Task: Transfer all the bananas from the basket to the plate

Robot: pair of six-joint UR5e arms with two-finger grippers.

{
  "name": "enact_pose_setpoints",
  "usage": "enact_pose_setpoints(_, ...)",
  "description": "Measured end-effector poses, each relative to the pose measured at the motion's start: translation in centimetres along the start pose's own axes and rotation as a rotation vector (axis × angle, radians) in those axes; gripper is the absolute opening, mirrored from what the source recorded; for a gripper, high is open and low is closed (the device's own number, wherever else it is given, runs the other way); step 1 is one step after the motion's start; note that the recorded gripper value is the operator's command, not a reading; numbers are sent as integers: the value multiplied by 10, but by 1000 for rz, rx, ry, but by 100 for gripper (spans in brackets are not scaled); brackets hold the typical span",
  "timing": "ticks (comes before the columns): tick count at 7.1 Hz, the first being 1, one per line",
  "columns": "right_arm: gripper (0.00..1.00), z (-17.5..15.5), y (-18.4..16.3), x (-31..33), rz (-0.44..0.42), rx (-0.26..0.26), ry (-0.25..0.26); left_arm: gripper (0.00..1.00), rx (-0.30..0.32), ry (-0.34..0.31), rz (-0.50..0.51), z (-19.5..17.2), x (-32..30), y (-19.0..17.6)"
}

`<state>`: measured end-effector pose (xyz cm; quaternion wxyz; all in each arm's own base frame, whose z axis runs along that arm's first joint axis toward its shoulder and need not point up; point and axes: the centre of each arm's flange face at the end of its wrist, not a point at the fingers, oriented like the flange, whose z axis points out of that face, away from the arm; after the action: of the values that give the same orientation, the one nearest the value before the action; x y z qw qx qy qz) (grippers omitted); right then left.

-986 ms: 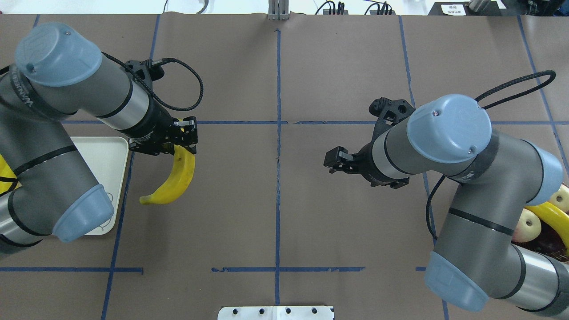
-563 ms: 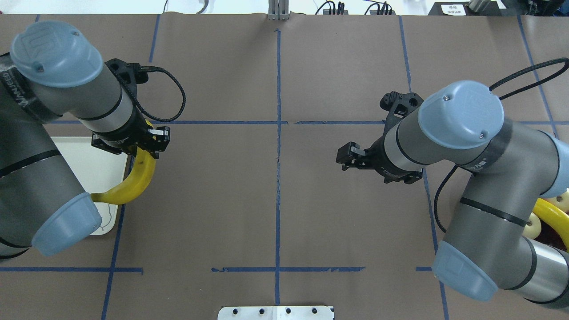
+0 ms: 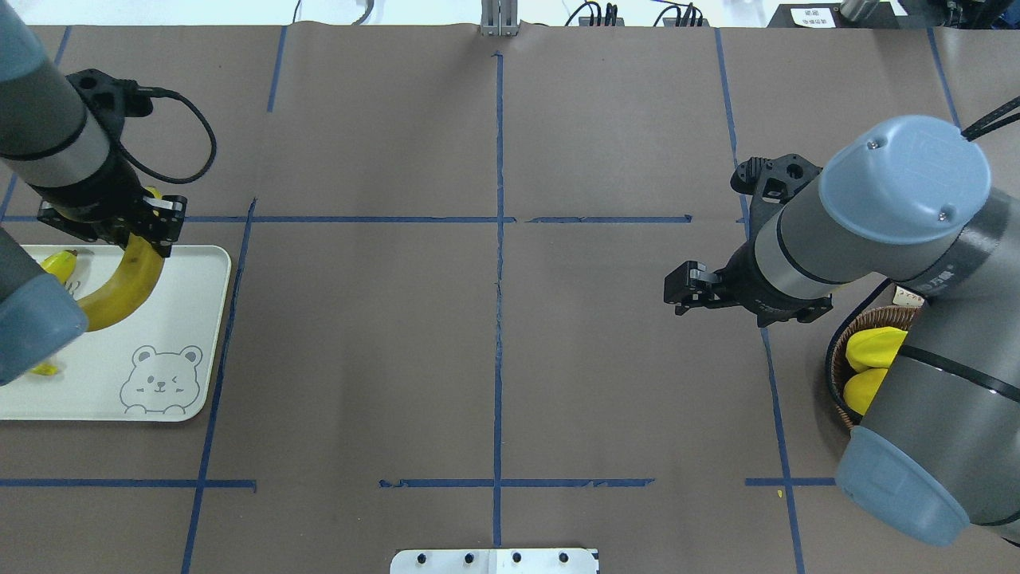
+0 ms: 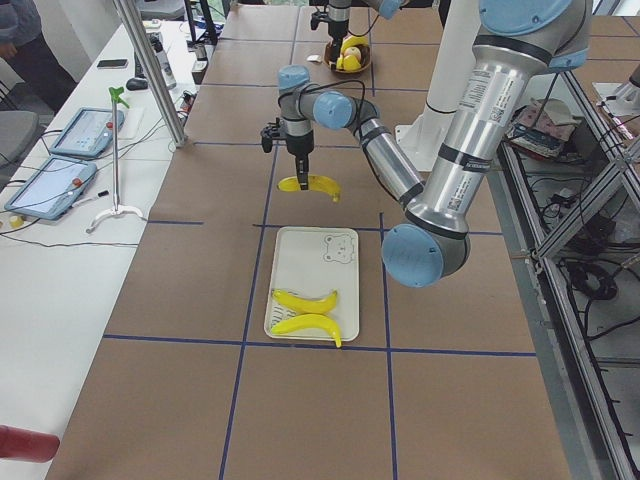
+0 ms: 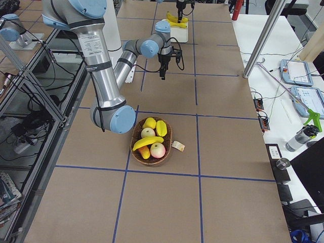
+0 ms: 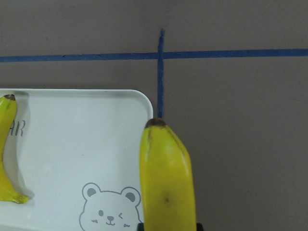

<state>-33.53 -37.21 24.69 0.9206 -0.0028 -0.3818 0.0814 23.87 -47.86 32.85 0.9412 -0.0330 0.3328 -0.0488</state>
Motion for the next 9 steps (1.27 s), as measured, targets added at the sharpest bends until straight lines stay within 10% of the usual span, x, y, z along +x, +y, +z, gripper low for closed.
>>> enact_pose_setpoints(6, 100, -4, 1, 5, -8, 3, -1, 6, 86, 170, -285, 119, -149, -16)
enact_pose_setpoints(9, 100, -6, 2, 4, -9, 6, -6, 50, 90, 183, -308, 179, -193, -25)
